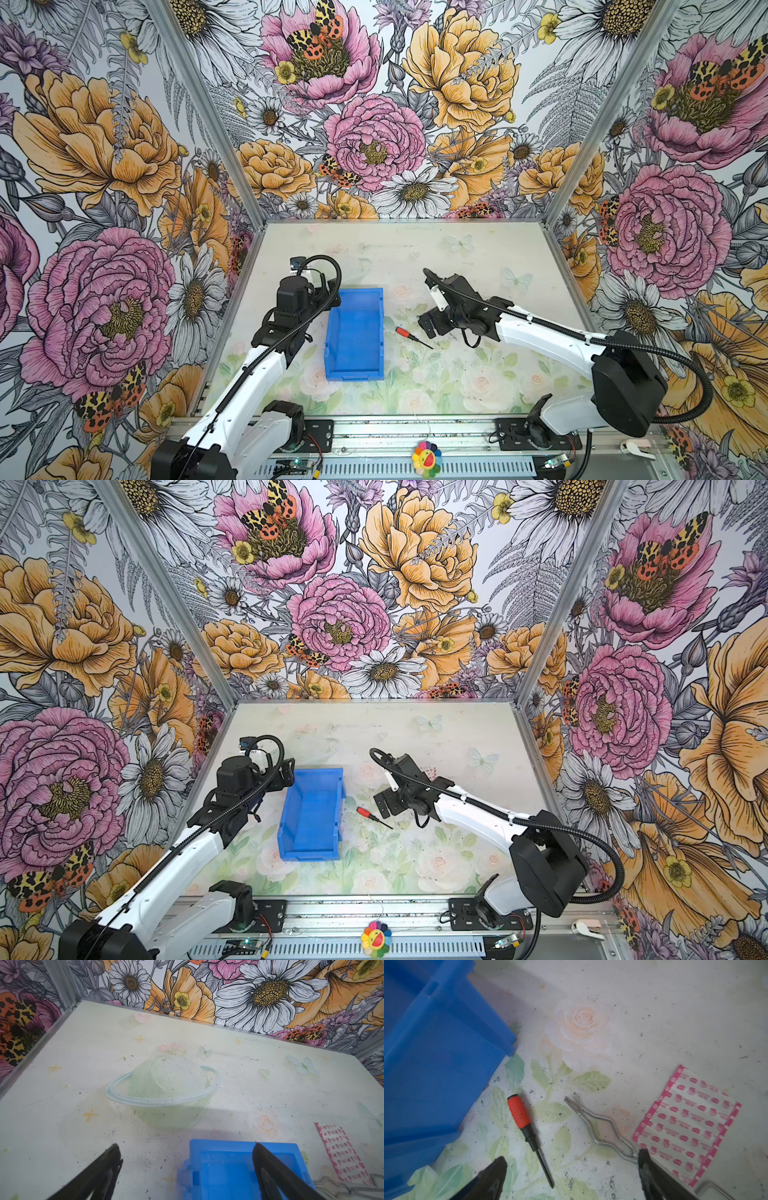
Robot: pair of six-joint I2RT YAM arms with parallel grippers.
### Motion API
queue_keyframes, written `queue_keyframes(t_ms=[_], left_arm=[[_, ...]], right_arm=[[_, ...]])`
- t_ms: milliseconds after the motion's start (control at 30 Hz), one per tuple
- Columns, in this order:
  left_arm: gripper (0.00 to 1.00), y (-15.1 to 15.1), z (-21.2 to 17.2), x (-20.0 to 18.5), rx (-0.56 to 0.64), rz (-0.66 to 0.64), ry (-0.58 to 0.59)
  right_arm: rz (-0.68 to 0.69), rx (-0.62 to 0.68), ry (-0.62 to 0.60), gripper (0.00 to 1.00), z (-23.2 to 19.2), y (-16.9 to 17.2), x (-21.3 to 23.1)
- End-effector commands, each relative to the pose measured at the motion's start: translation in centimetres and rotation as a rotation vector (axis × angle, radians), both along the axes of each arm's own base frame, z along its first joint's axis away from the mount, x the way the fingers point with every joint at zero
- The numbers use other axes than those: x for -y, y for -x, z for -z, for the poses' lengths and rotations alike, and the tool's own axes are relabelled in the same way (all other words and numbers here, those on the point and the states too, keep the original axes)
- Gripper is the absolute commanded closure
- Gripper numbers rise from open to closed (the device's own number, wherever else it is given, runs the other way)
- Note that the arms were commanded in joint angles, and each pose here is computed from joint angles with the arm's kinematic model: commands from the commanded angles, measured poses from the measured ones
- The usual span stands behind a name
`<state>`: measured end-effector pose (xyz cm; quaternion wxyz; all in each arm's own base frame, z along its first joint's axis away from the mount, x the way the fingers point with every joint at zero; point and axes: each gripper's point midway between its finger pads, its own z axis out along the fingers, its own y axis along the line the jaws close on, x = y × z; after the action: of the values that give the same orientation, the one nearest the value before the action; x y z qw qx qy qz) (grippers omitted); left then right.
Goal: Put the screwdriver in the bin
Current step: 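Reach the right gripper down to the red-handled screwdriver and grasp its handle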
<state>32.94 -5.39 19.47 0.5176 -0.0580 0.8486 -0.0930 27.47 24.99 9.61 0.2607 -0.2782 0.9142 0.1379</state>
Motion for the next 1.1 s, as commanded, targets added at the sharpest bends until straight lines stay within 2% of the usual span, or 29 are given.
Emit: queue_keyframes(t_ms=[0,167,267,500,600,933,1067], left_arm=[[0.01,0.3,-1.9,0.7,0.030,0.035,0.033],[0.01,0.6,-2.4,0.8,0.042,0.047,0.046],[0.01,0.9,-2.4,0.9,0.047,0.053,0.045],[0.01,1.8,-2.6,0.4,0.059,0.044,0.035],[0.01,1.9,-2.9,0.3,0.068,0.038,0.036],[0.01,2.3,-3.5,0.2,0.090,0.029,0.018],[0.01,2.4,-3.6,0.4,0.097,0.035,0.014]], right_arm=[[-0.091,-0.041,-0.027,0.00,0.1,0.8,-2.6],[-0.139,-0.103,-0.013,0.01,2.1,1.3,-4.7],[-0.180,-0.132,-0.001,0.05,3.3,2.3,-6.3],[-0.173,-0.159,0.023,0.15,5.0,1.7,-7.4],[-0.143,-0.167,0.026,0.26,5.6,1.2,-7.5],[-0.087,-0.185,0.049,0.44,7.6,0.9,-7.2],[-0.067,-0.199,0.054,0.56,8.3,0.9,-7.1]])
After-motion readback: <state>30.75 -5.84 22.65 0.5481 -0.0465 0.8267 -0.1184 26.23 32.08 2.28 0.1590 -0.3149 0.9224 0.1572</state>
